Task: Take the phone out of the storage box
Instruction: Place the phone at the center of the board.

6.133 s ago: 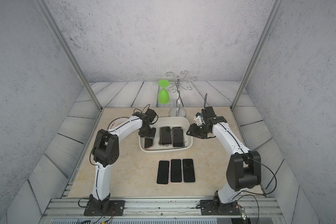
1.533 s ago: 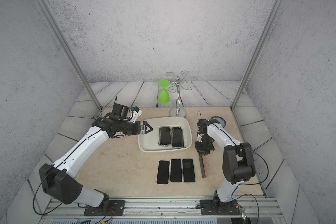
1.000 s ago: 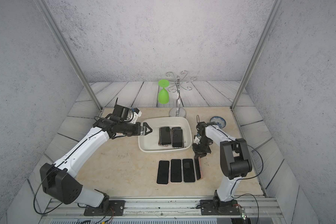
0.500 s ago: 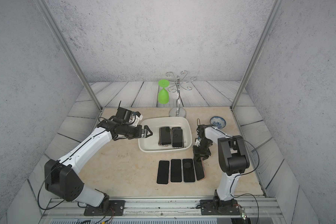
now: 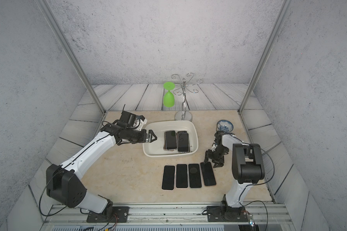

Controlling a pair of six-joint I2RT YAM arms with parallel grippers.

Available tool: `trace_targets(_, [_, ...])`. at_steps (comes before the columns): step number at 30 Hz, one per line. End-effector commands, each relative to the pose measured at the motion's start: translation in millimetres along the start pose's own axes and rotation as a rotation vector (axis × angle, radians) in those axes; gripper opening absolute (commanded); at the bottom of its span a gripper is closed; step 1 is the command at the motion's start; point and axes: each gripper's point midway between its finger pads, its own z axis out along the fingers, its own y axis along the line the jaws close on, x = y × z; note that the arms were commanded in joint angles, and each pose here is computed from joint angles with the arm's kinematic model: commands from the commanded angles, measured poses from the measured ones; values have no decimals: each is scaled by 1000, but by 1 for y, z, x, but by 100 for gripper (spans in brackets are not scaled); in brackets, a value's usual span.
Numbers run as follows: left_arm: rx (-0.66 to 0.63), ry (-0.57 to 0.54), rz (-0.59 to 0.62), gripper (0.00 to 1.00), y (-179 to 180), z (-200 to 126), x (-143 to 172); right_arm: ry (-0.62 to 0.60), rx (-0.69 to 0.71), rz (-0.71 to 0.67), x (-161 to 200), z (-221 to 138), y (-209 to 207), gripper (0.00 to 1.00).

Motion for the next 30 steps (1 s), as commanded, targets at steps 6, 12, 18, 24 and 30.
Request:
trace_targets(6, [-21, 18, -6, 100, 7, 4, 7, 6, -108, 111, 11, 18, 3, 77])
trace_targets(12, [-23, 15, -14, 100, 8, 5, 6, 6, -163, 126, 25, 17, 9, 76])
trace_targets(18, [-14, 10, -34, 98, 7, 17, -2, -19, -189, 123, 30, 2, 16, 76])
trace_targets(24, [-75, 48, -33, 98, 9, 50, -16, -55, -220, 115, 30, -19, 27, 76])
trace_targets(30, [-164, 93, -2, 98, 10, 89, -34, -217, -36, 75, 10, -67, 11, 76])
